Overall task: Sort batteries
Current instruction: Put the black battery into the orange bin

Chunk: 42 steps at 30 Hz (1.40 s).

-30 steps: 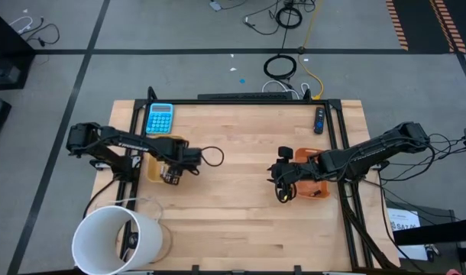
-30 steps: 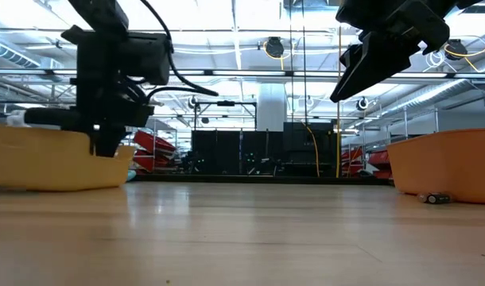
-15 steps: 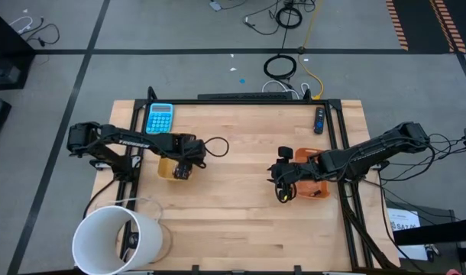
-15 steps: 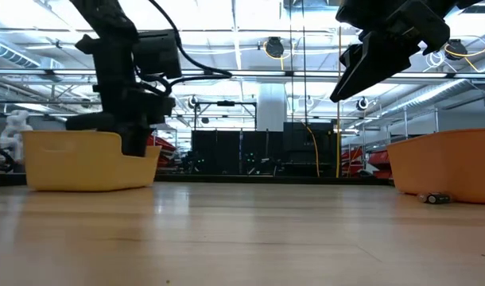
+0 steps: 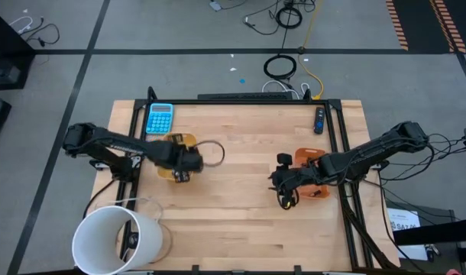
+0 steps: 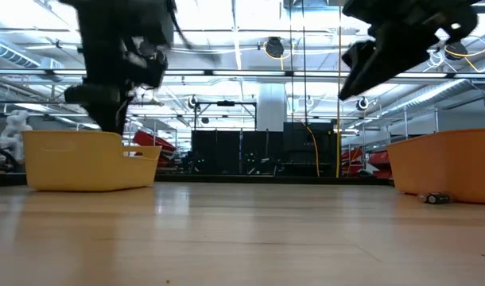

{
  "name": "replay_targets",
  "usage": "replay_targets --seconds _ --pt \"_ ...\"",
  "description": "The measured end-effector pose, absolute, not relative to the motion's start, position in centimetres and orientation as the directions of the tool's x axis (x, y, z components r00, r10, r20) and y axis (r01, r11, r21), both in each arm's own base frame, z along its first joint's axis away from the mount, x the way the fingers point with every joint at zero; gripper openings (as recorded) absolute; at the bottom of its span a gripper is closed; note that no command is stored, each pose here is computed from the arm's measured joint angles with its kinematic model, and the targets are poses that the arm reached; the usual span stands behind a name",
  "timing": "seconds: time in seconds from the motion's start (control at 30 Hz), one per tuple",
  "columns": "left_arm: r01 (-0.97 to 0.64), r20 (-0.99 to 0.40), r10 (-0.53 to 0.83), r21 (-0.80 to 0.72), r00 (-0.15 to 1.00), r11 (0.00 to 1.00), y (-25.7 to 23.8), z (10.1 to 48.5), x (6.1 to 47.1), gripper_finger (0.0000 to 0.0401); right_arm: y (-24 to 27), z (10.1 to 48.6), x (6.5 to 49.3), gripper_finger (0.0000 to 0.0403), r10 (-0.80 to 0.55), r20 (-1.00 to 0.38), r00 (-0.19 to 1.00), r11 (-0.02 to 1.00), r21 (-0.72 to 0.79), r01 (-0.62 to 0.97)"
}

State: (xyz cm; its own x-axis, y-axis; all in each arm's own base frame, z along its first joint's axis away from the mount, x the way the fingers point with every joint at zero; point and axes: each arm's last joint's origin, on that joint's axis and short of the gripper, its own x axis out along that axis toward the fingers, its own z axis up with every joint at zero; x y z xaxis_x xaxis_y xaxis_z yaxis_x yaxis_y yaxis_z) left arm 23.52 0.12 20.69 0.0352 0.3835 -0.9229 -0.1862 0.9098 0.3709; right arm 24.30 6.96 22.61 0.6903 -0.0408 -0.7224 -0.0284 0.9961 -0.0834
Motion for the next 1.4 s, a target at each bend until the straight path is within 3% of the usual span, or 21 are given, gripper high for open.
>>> replay_targets --seconds 0.17,0.27,0.37,0.77,0.93,1.17,1.4 --pt "-0.213 -0.752 0.487 0.439 0.444 0.873 -3.7 22.8 25.8 0.0171 7.9 21.4 24.6 0.016 0.055 -0.81 0.584 0.998 0.029 -0.054" --pt "-0.242 -0.626 0.417 0.348 0.659 0.906 -5.3 24.1 27.9 0.0171 8.3 20.8 25.2 0.016 0.027 -0.881 0.472 0.999 0.003 -0.052" --pt "-0.205 -0.535 0.315 0.256 0.784 0.945 -6.5 23.7 29.7 0.0171 8.9 20.3 25.8 0.016 0.001 -0.925 0.38 0.992 -0.048 -0.118" --pt "-0.034 -0.344 0.08 0.14 0.935 0.99 -10.0 17.5 34.5 0.0171 9.9 17.0 27.5 0.016 -0.07 -0.993 0.091 0.968 -0.09 -0.234" --pt "-0.021 -0.33 0.084 0.192 0.94 0.981 -10.0 15.2 35.5 0.0171 9.9 16.2 27.6 0.0184 -0.118 -0.992 -0.04 0.958 -0.103 -0.269" --pt "-0.015 -0.316 0.108 0.284 0.943 0.959 -9.2 14.0 36.4 0.0171 9.7 14.4 28.0 0.0241 -0.143 -0.983 -0.115 0.957 -0.107 -0.269" --pt "-0.036 -0.298 0.145 0.343 0.943 0.939 -7.7 14.2 36.8 0.0171 8.9 12.8 28.6 0.023 -0.1 -0.975 -0.198 0.965 -0.046 -0.258"
